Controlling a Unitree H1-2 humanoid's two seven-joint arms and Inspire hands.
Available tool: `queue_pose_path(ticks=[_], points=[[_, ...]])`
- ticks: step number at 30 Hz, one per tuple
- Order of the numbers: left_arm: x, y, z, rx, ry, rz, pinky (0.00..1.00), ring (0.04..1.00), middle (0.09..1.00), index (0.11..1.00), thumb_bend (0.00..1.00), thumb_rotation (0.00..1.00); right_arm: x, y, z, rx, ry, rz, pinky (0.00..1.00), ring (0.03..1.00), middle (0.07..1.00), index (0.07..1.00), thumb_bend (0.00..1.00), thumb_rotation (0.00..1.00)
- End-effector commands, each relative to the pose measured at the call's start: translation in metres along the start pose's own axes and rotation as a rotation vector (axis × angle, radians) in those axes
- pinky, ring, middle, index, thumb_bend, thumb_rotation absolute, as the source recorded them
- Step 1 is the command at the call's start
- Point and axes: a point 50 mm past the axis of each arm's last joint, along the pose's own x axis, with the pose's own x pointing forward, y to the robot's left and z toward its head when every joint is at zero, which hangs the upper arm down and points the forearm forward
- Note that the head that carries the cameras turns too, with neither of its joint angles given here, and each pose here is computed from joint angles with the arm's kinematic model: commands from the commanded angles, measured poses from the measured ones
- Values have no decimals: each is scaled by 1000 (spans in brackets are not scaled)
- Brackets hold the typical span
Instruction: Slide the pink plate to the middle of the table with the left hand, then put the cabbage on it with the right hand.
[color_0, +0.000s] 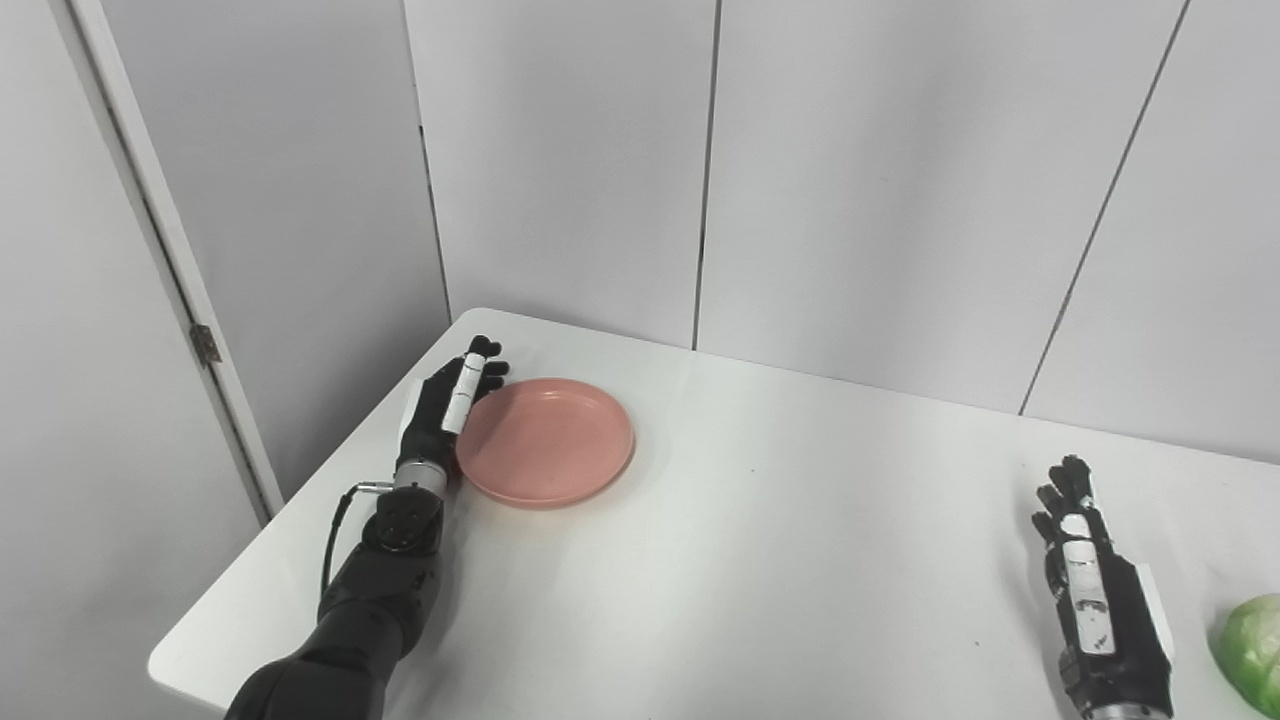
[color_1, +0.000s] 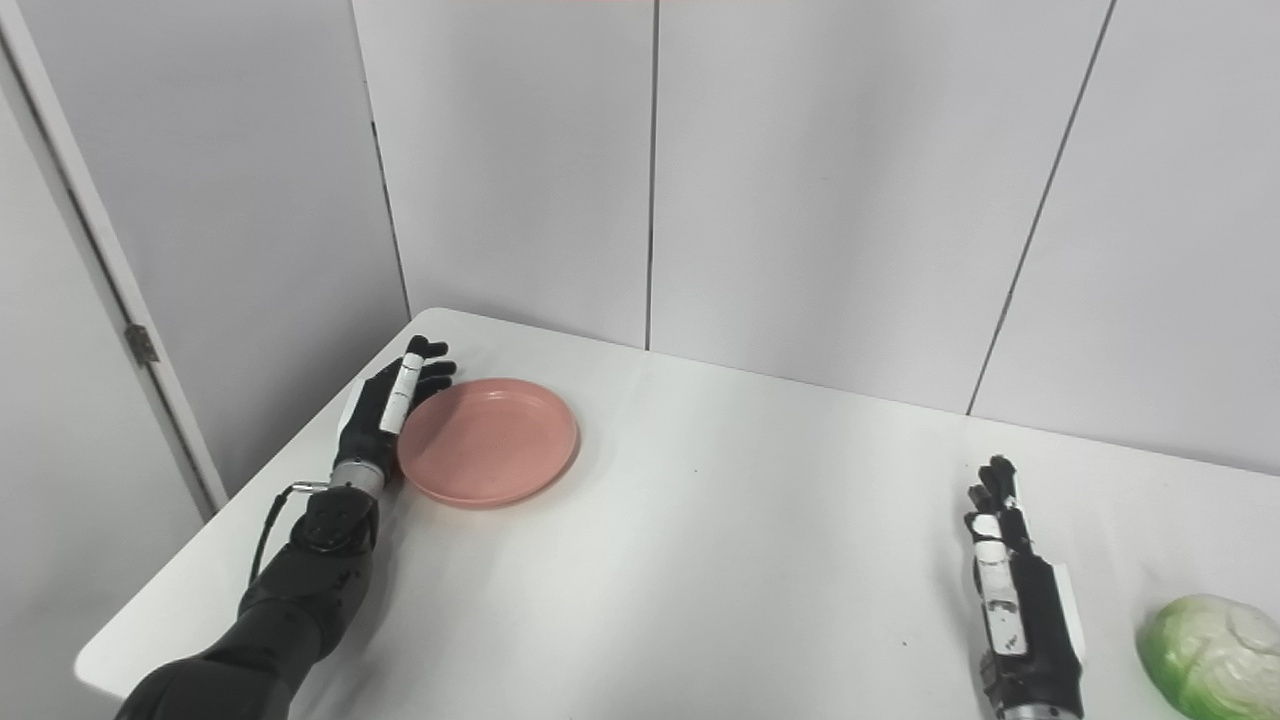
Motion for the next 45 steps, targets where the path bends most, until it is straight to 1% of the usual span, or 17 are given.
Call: queue_pose_path(ticks=[1,5,8,13,14,16,18,21,23,24,26,30,32,35,38,41,45], points=[[15,-21,24,-41,-68,-57,759,747,732,734,841,1000,-10,2,-7,11,16,-7,1000,1000,1000,1000,666,937],[15,-33,27,-104,-72,-88,743,736,727,722,852,1000,-9,3,-7,19,12,-10,1000,1000,1000,1000,668,933],[14,-43,31,-151,-79,-118,745,738,723,713,859,1000,-7,4,-7,37,18,-7,1000,1000,1000,1000,691,917],[9,-71,46,-236,-93,-166,747,738,725,715,842,1000,-7,2,2,25,1,-12,1000,1000,1000,1000,665,924],[6,-76,47,-247,-92,-173,746,743,730,719,843,1000,-7,2,4,22,-3,-11,1000,1000,1000,1000,672,939],[-3,-93,46,-277,-88,-194,750,740,727,720,848,1000,-6,2,8,21,-18,-16,1000,1000,1000,1000,680,950],[-9,-102,44,-291,-83,-204,749,735,722,720,850,1000,-6,2,11,20,-24,-17,1000,1000,1000,1000,689,955],[-24,-128,32,-279,-69,-267,756,741,732,731,837,1000,-6,3,17,20,-28,-15,1000,1000,1000,1000,710,952],[-31,-141,28,-281,-59,-292,761,743,735,731,833,1000,-5,3,20,13,-31,-14,1000,1000,1000,1000,718,950],[-34,-147,26,-284,-52,-300,768,736,725,716,841,1000,-5,4,21,9,-33,-14,1000,1000,1000,1000,722,961],[-42,-162,25,-296,-39,-331,778,743,726,718,848,1000,-4,5,23,7,-38,-16,1000,1000,1000,1000,722,965],[-55,-182,27,-303,-35,-387,765,736,727,723,823,1000,-3,10,28,10,-55,-31,1000,1000,1000,1000,716,957],[-60,-189,28,-307,-18,-406,781,742,728,724,838,1000,-2,13,33,13,-58,-34,1000,1000,1000,1000,720,951],[-66,-198,28,-311,-11,-427,759,744,733,731,845,1000,-2,17,44,9,-68,-40,1000,1000,1000,1000,734,947],[-74,-207,24,-307,-3,-465,771,748,740,737,839,1000,-3,19,57,3,-105,-46,1000,1000,1000,1000,726,945],[-78,-211,21,-299,7,-496,799,754,749,746,835,1000,-4,20,67,7,-127,-48,1000,1000,1000,1000,710,945],[-83,-214,21,-300,22,-519,793,755,747,740,835,1000,-5,22,80,-9,-160,-49,1000,1000,1000,1000,706,962]])
